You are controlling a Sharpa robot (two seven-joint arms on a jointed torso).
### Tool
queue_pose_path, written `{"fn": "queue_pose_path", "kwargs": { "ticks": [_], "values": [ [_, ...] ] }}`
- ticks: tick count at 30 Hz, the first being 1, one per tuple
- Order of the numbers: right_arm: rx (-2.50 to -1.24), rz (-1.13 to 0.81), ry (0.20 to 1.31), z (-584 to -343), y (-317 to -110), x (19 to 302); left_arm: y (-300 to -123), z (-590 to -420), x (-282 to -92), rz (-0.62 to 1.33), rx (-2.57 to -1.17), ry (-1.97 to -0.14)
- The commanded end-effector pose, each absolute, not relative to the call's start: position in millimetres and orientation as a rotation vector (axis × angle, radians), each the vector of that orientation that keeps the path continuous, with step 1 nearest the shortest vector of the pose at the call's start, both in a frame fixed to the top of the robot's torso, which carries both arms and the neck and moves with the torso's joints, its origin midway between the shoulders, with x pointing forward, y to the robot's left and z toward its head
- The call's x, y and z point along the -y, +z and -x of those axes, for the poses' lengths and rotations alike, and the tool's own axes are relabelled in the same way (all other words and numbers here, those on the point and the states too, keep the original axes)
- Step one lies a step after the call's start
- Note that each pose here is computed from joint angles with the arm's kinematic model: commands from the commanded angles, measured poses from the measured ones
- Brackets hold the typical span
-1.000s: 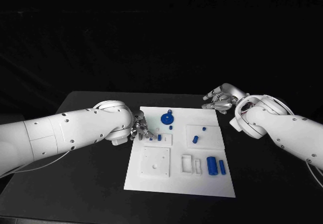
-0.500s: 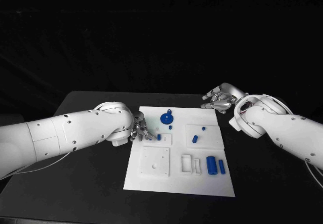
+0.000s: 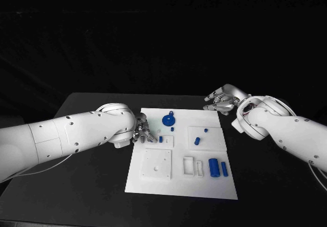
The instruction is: Assemble the parts on the task board
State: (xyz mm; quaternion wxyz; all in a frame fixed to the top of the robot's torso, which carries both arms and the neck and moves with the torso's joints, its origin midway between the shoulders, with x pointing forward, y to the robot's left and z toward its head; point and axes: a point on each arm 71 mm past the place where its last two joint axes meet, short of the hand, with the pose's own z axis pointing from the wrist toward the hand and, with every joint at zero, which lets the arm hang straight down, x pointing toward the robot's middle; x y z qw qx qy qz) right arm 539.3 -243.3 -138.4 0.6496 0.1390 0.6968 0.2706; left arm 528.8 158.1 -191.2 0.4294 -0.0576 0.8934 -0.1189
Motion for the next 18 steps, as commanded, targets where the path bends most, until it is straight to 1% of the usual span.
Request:
{"fn": "queue_pose_path", "kwargs": {
  "ticks": [1,9,18],
  "values": [
    [-1.584,-0.304,0.621,-539.1,-138.2,241.8,-195.2,-527.8,-156.6,0.127,-2.247,-0.297],
    [-1.585,-0.304,0.620,-539.2,-138.3,241.8,-196.5,-528.1,-156.7,0.129,-2.249,-0.296],
    [-1.586,-0.303,0.622,-539.2,-138.4,241.5,-194.8,-526.7,-159.0,0.146,-2.220,-0.325]
  ]
}}
